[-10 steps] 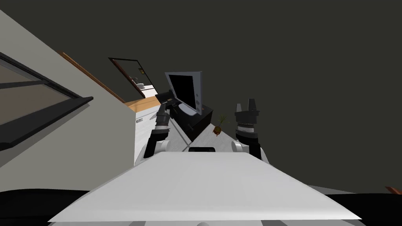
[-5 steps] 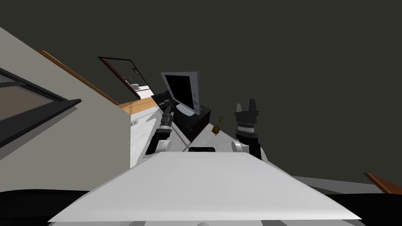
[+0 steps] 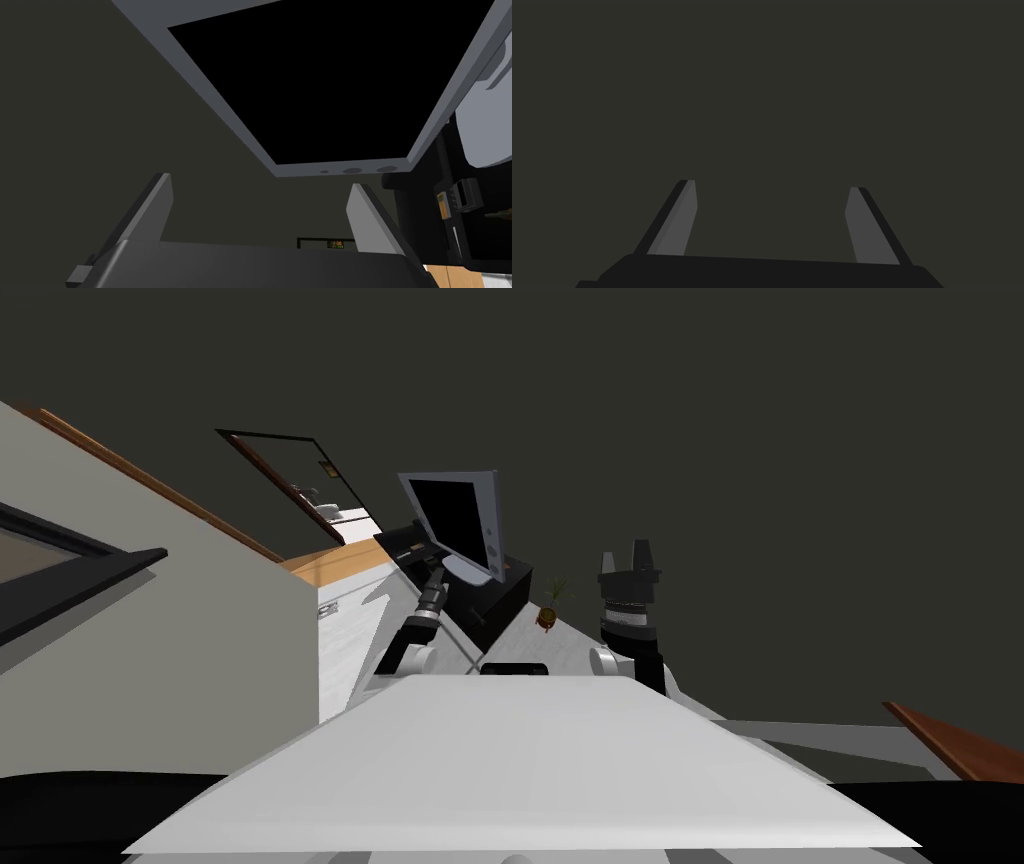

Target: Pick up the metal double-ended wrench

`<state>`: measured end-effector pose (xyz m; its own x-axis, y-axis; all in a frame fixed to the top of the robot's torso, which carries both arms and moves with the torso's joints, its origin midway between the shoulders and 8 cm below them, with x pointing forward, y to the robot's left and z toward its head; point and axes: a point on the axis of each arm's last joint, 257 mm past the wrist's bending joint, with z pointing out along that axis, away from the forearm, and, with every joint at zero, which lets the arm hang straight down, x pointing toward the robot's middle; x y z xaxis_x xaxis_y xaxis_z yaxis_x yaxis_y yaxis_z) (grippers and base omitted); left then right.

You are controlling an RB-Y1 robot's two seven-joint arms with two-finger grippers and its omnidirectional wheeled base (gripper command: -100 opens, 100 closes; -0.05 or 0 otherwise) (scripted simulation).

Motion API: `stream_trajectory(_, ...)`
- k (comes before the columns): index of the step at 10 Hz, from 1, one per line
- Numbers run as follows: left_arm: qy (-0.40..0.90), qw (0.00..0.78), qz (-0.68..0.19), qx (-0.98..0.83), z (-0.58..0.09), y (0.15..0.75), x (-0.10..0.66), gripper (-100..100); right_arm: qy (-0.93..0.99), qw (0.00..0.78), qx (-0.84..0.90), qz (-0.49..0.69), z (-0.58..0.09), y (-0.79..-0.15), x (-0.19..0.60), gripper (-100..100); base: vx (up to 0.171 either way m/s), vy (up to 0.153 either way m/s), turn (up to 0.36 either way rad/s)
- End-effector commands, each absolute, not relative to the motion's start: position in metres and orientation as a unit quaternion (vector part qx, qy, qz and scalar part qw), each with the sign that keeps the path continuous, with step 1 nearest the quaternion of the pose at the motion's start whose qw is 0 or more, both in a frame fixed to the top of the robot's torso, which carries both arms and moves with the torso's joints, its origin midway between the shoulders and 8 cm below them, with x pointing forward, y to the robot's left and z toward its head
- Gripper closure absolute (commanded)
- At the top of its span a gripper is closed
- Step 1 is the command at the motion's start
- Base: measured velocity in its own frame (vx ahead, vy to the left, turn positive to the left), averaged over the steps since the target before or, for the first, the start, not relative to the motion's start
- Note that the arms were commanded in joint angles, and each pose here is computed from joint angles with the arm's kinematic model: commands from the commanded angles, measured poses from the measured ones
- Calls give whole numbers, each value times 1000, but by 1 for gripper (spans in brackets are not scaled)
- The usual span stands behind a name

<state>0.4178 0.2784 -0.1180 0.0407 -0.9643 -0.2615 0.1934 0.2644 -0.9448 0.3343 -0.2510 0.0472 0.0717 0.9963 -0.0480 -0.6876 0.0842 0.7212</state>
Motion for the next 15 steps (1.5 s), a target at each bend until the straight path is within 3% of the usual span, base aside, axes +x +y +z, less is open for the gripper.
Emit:
stream_trajectory(1,527,591,-464,-397,-140,276,423,-100,283,679,272,620,47,-251,334,0,19,-4,-129)
stream_trajectory(15,676,397,-342,-518,-340,289,389,-100,284,680,272,619,47,-251,334,0,42,-3,-117)
